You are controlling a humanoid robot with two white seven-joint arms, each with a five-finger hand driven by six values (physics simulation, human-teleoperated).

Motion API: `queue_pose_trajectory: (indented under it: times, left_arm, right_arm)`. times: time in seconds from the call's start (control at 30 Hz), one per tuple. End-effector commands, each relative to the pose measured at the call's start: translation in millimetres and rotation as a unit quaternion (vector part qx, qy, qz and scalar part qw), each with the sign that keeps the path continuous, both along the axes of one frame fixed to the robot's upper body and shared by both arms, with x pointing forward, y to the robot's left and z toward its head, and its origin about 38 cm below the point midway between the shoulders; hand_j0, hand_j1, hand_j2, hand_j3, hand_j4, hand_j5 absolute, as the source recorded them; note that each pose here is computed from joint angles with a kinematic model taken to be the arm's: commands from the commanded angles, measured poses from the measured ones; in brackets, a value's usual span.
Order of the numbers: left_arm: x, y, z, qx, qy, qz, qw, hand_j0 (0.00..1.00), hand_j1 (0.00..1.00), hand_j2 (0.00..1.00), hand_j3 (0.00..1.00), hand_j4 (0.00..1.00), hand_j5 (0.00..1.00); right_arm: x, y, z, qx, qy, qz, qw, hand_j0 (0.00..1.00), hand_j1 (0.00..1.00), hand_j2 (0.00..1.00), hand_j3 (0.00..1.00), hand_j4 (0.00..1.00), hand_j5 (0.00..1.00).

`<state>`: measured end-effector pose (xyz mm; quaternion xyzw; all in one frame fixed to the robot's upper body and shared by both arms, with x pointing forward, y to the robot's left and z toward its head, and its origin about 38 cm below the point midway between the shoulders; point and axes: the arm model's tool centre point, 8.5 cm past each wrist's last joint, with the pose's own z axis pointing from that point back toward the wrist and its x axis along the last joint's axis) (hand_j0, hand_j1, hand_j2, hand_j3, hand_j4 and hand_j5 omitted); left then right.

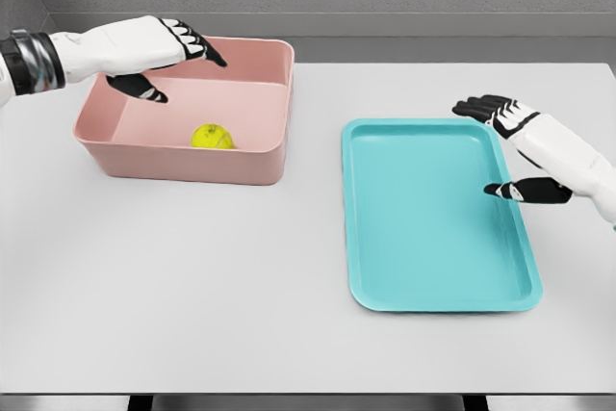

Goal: Put the tennis from the blue tray into the pink basket with both arms

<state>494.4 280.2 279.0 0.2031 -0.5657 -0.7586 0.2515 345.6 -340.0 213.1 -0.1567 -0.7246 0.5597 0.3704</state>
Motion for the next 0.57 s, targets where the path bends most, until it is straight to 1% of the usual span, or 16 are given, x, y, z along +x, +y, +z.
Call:
queue_pose_trajectory:
  times: [0.0, 0.03, 0.07, 0.17, 0.2, 0.23, 0.3, 0.37, 0.47, 0.53]
  left_arm:
    - [-1.0, 9, 3.2, -0.008, 0.003, 0.008, 0.9999, 1.0, 1.0, 1.0, 1.0, 1.0, 1.0]
    - [-3.6, 18, 6.2, -0.019, 0.009, 0.013, 0.9997, 1.0, 1.0, 1.0, 1.0, 1.0, 1.0]
    - [-4.6, 22, 6.8, -0.02, 0.01, 0.017, 0.9996, 1.0, 1.0, 1.0, 1.0, 1.0, 1.0]
    - [-14.7, 40, 11.2, -0.008, 0.007, 0.026, 0.9996, 1.0, 1.0, 1.0, 1.0, 1.0, 1.0]
    - [-18.9, 48, 10.0, -0.013, 0.014, 0.031, 0.9993, 1.0, 1.0, 1.0, 1.0, 1.0, 1.0]
    - [-22.4, 59, 8.0, -0.011, 0.02, 0.041, 0.9989, 1.0, 1.0, 1.0, 1.0, 1.0, 1.0]
    - [-27.0, 70, 2.7, -0.005, 0.028, 0.05, 0.9984, 1.0, 1.0, 1.0, 1.0, 1.0, 1.0]
    - [-36.2, 85, -4.6, -0.023, 0.05, 0.063, 0.9965, 1.0, 1.0, 1.0, 1.0, 1.0, 1.0]
    - [-39.5, 89, -4.4, -0.024, 0.052, 0.064, 0.9963, 1.0, 1.0, 1.0, 1.0, 1.0, 1.0]
    - [-40.7, 90, 1.8, -0.032, 0.049, 0.064, 0.9962, 1.0, 1.0, 1.0, 1.0, 1.0, 1.0]
  right_arm:
    - [0.3, -1, 1.1, 0.004, 0.0, 0.0, 1.0, 1.0, 1.0, 1.0, 1.0, 1.0, 1.0]
    - [0.1, -1, 0.5, 0.004, 0.001, 0.0, 1.0, 1.0, 1.0, 1.0, 1.0, 1.0, 1.0]
    - [0.1, -1, 0.5, 0.004, 0.001, 0.0, 1.0, 1.0, 1.0, 1.0, 1.0, 1.0, 1.0]
    - [0.1, -1, 0.5, 0.004, 0.001, 0.0, 1.0, 1.0, 1.0, 1.0, 1.0, 1.0, 1.0]
    - [0.1, -1, 0.5, 0.004, 0.001, 0.0, 1.0, 1.0, 1.0, 1.0, 1.0, 1.0, 1.0]
    - [0.0, -1, 0.8, 0.004, 0.0, -0.001, 1.0, 1.0, 1.0, 1.0, 1.0, 1.0, 1.0]
    - [-0.2, -3, 1.0, 0.004, 0.0, -0.004, 1.0, 1.0, 1.0, 1.0, 1.0, 1.0, 1.0]
    - [-0.3, -3, 1.4, 0.004, -0.001, -0.004, 1.0, 1.0, 1.0, 1.0, 1.0, 1.0, 1.0]
    - [-0.3, -3, 1.4, 0.004, -0.001, -0.004, 1.0, 1.0, 1.0, 1.0, 1.0, 1.0, 1.0]
    - [-0.3, -3, 1.4, 0.004, -0.001, -0.004, 1.0, 1.0, 1.0, 1.0, 1.0, 1.0, 1.0]
